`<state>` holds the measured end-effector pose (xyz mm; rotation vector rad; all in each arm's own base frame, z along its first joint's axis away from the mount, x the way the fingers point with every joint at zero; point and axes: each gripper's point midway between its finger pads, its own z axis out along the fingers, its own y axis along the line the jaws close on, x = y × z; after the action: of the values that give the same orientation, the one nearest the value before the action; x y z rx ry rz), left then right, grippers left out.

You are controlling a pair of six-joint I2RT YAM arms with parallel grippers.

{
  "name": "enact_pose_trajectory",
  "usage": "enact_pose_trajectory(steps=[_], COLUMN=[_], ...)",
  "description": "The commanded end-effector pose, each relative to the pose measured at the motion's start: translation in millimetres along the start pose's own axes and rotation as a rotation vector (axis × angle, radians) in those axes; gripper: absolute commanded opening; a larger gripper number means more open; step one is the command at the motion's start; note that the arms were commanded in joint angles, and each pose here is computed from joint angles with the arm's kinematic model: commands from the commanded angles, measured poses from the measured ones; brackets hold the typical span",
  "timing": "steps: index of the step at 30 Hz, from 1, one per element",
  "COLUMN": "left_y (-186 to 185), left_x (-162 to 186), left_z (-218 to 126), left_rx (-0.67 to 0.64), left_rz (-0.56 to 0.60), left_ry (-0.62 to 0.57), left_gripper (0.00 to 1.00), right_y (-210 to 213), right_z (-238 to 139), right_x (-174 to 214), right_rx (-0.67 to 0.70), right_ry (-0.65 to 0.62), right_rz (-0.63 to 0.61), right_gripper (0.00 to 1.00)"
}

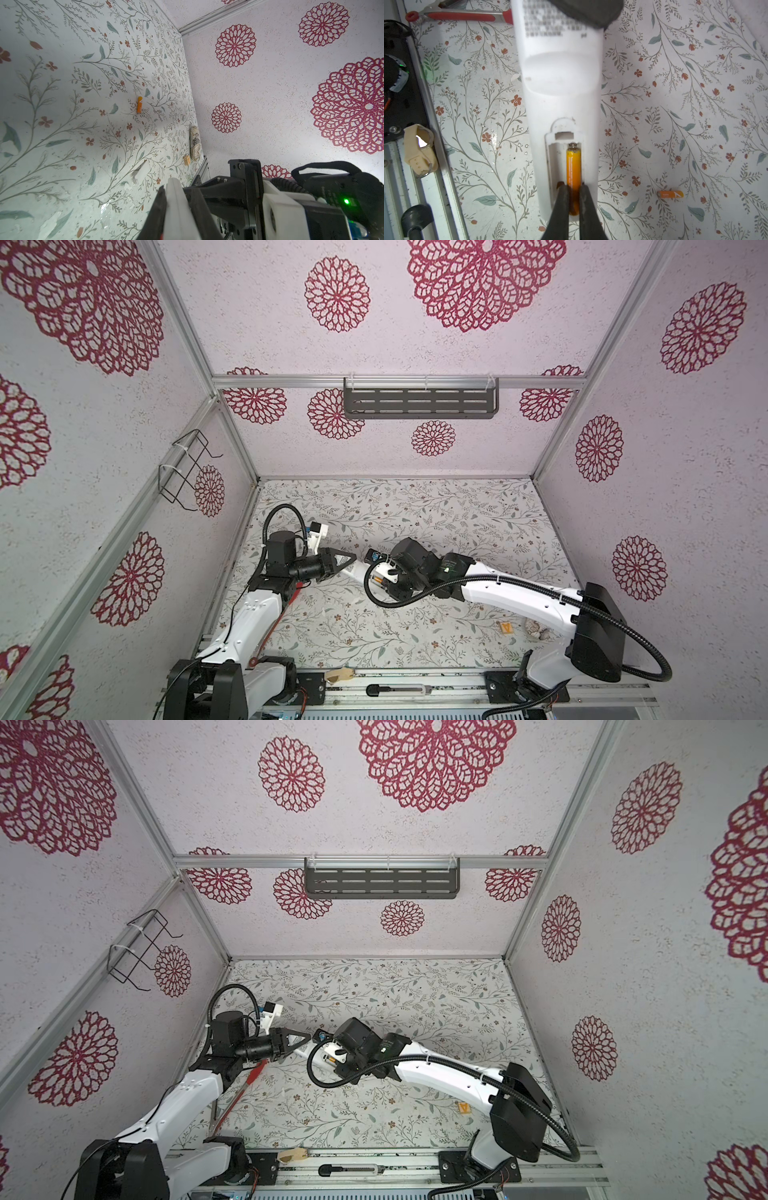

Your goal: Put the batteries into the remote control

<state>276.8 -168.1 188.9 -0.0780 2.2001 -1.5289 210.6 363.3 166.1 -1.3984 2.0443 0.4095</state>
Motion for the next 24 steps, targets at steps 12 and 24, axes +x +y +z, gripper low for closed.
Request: enact_pose_trajectory(steps=[12,24], left_y=[-55,-55], left_x=[18,16], left_z=[-3,-4], left_rx=[0.227,0.230], left_rz=[0.039,0.037], left_ry=[0.108,0.098], left_gripper=[0.00,0.00], right_y=[-7,-11], right_z=[24,43], right_x=[21,23], right_rx=[-0.027,-0.047], right_ry=[-0.040,-0.044], right_rz=[-0.071,-0.063], right_gripper=[0.09,0.08])
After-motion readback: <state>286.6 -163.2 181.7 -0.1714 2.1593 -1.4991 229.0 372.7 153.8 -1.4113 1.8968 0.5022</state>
